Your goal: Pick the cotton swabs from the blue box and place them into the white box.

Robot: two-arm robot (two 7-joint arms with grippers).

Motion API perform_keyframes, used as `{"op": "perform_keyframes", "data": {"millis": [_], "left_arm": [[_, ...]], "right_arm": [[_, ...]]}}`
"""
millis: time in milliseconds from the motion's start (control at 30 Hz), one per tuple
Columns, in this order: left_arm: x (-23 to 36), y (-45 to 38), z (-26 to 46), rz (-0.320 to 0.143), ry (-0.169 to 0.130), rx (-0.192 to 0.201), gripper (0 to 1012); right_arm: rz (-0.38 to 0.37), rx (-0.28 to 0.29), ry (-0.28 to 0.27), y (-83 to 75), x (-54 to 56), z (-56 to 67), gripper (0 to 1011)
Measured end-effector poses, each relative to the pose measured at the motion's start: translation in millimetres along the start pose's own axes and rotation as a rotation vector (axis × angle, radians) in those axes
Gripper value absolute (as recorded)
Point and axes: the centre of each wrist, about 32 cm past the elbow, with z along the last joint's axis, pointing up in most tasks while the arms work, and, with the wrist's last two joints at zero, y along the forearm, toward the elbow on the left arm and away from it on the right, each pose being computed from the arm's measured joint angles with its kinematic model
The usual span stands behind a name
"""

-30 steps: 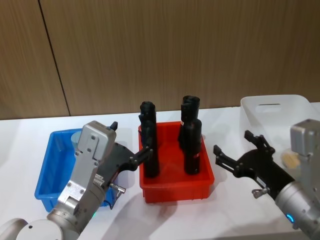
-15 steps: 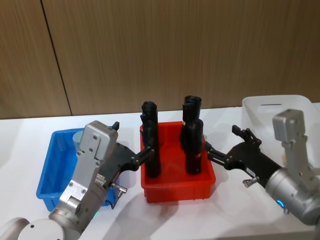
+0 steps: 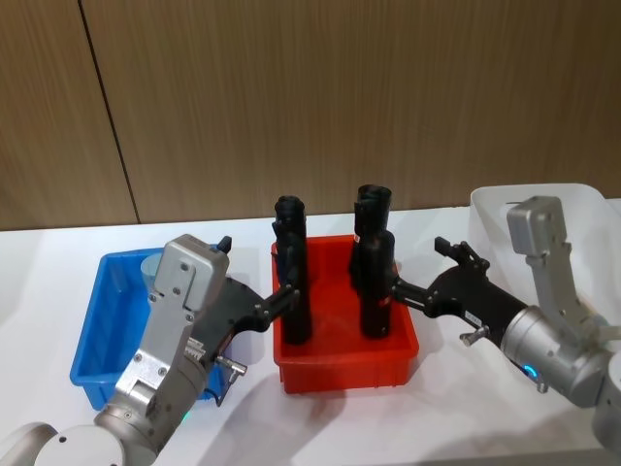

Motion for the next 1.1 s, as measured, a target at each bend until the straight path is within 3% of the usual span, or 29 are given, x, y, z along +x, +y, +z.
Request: {"op": "perform_keyframes", "data": {"millis": [333, 1100], "left_arm": [[0.0, 0.0, 0.0, 0.0, 0.0, 0.0, 1004], [0.0, 0.0, 0.0, 0.0, 0.0, 0.0, 1004]], "right_arm": [[0.065, -0.015, 0.018, 19.0, 14.0, -3.6, 1002], [0.148, -0.003, 0.092, 53.3, 33.1, -7.0, 1002]]}}
